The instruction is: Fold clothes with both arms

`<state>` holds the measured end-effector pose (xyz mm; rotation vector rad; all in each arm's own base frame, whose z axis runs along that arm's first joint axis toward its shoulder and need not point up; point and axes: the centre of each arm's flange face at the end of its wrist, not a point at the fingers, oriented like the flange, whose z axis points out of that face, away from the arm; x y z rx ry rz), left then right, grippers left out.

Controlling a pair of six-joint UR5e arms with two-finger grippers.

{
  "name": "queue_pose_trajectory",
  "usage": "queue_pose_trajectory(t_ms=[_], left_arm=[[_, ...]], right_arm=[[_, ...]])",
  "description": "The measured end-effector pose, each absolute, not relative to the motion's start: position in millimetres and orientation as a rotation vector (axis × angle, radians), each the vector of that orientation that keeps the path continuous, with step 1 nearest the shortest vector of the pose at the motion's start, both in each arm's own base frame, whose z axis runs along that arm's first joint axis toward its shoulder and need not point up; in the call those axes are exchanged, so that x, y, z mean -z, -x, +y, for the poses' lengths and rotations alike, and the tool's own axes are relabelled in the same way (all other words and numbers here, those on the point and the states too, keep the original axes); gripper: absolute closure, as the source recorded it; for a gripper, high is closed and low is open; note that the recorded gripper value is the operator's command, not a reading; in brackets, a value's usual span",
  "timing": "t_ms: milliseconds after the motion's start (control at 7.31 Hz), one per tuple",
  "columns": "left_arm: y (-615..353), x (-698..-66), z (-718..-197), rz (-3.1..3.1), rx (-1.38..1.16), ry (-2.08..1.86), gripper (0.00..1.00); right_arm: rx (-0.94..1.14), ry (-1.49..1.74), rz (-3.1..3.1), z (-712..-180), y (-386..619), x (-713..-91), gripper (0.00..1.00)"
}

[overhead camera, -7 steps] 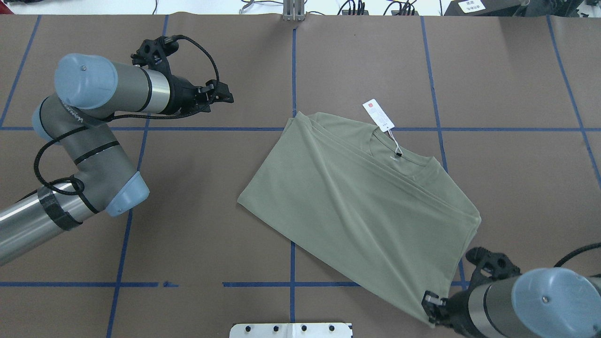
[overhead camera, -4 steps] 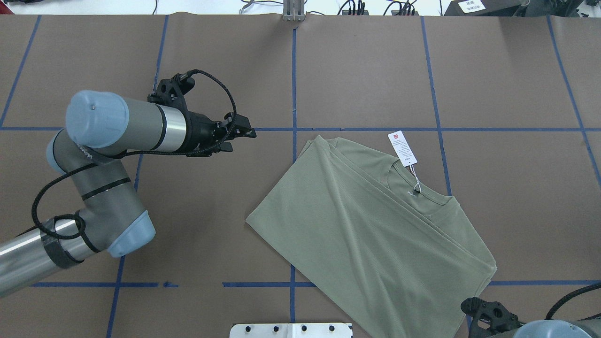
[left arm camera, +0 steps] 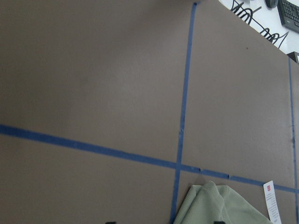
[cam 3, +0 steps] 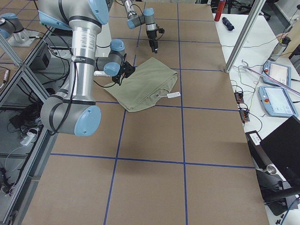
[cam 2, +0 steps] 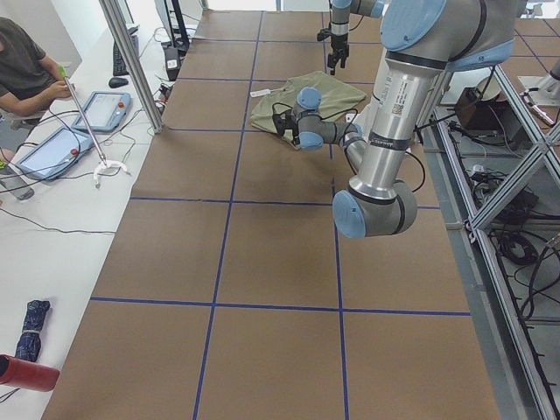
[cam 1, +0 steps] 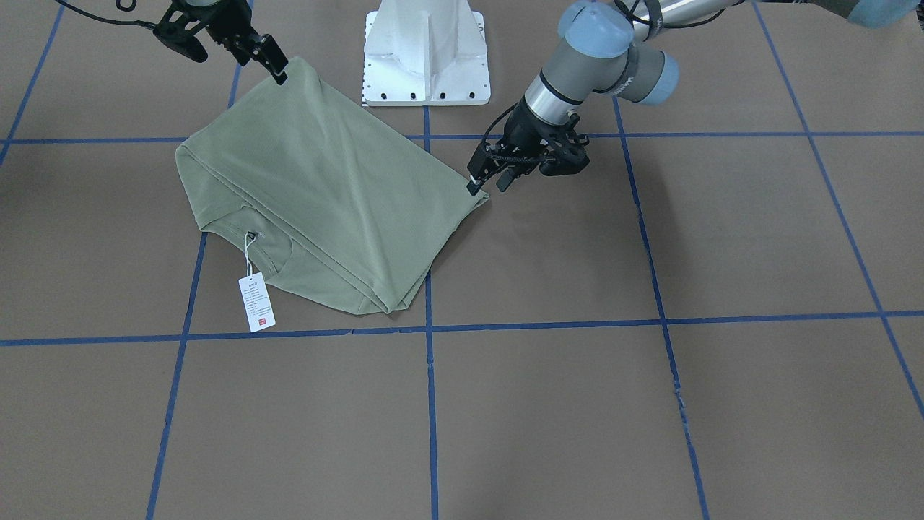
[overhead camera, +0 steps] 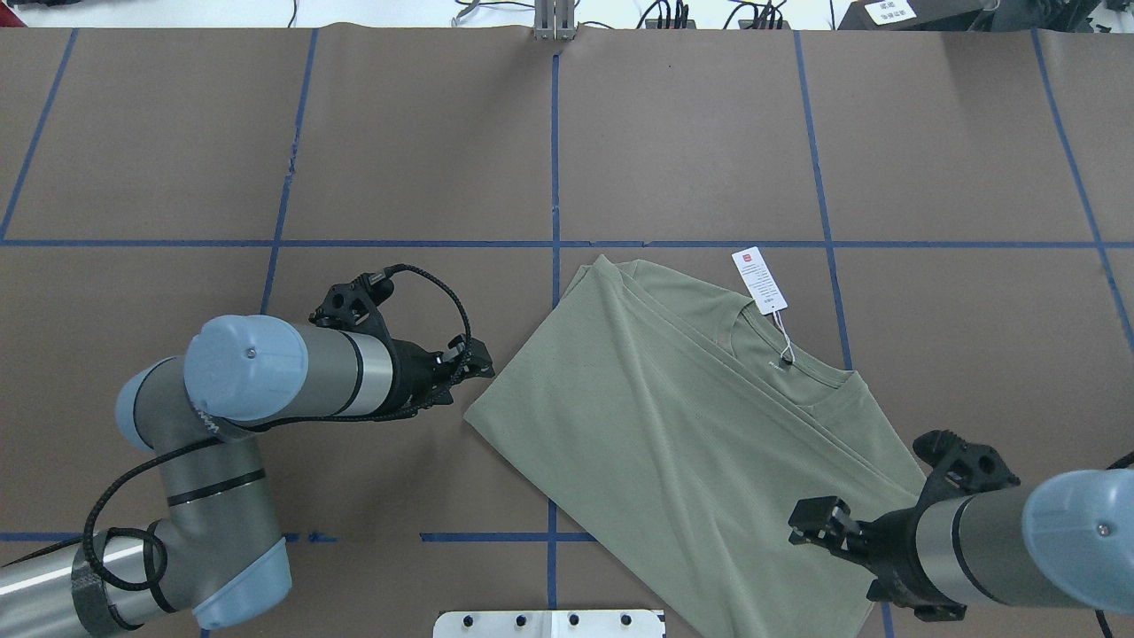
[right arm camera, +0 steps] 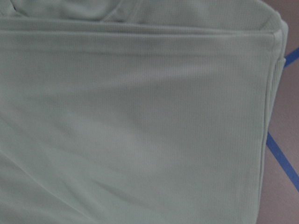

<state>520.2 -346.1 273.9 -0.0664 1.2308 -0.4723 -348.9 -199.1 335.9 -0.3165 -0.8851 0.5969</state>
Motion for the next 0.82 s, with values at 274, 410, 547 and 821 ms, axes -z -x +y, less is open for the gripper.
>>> queue_pose_trajectory(t_ms=[274,410,547,821], left_arm=[[-541,-282,-328,1.183,0.462,0.081,0.40],[-547,-285,-325,1.173,0.459,0.085,0.41],[-550,-284,-325,1.172,0.456,0.085,0.43],[-556,-283,-326,1.169,0.456,0.085,0.51]], right_arm=[[-0.630,0.290,-0.893,-218,346,-338,0.00],[-0.634,0.285,-0.894,-221,348,-339,0.00],[-0.637,0.283,-0.888,-222,350,-342,0.00],[-0.640,0.282,-0.876,-224,354,-348,0.00]])
